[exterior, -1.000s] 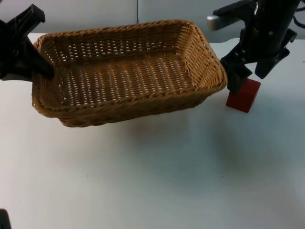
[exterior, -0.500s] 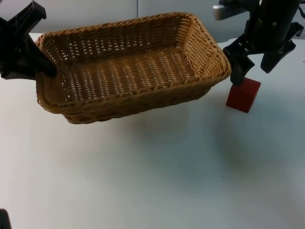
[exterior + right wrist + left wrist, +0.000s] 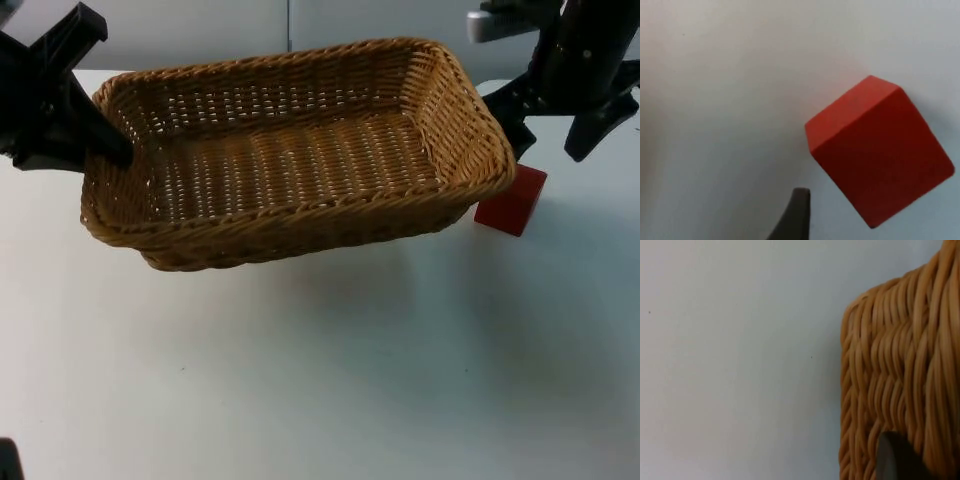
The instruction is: Pick up the basket with the left hand and place the cube into the basket with the right hand.
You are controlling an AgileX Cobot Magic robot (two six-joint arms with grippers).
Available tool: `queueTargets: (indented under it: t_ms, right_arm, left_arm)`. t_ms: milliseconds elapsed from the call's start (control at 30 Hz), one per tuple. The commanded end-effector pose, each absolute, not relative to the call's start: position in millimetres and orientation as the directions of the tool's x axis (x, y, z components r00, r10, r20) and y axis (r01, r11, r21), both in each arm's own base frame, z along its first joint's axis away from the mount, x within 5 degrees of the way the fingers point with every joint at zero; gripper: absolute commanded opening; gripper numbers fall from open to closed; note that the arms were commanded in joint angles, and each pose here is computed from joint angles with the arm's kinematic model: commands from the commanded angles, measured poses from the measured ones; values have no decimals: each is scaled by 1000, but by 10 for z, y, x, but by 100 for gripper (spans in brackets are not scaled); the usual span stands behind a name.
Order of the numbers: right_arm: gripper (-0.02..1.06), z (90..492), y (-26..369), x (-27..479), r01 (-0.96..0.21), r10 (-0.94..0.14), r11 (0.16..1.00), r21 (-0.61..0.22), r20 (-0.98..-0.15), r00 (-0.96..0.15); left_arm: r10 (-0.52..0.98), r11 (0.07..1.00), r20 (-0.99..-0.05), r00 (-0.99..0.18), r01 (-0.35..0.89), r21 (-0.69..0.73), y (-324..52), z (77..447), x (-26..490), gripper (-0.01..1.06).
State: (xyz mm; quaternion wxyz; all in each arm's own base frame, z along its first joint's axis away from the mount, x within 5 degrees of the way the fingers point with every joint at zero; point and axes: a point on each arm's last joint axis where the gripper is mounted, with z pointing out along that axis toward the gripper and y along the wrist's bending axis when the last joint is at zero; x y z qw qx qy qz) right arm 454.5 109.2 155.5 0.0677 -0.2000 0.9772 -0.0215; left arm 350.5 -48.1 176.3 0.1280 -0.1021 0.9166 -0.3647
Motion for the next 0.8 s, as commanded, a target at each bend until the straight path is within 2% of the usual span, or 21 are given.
queueTargets:
  t_ms: [0,200,767]
  right_arm:
    - [83,1463,1087,4576,-385,-390,921,-62,-119,-913]
    - [82,1373,1091,4592,-386,-390,921,-61,-115,-914]
    - [81,1384,1109,4660,-384,-390,921,-71,-191,-901]
  left_arm:
    - [-287,686,-167,-943,-81,-723,-523,1864,3514,0]
    - [-287,686,-167,-943,-81,-723,-523,1864,3514,0]
    - [-287,686,-167,-943,-81,-723,-523,1864,3514,0]
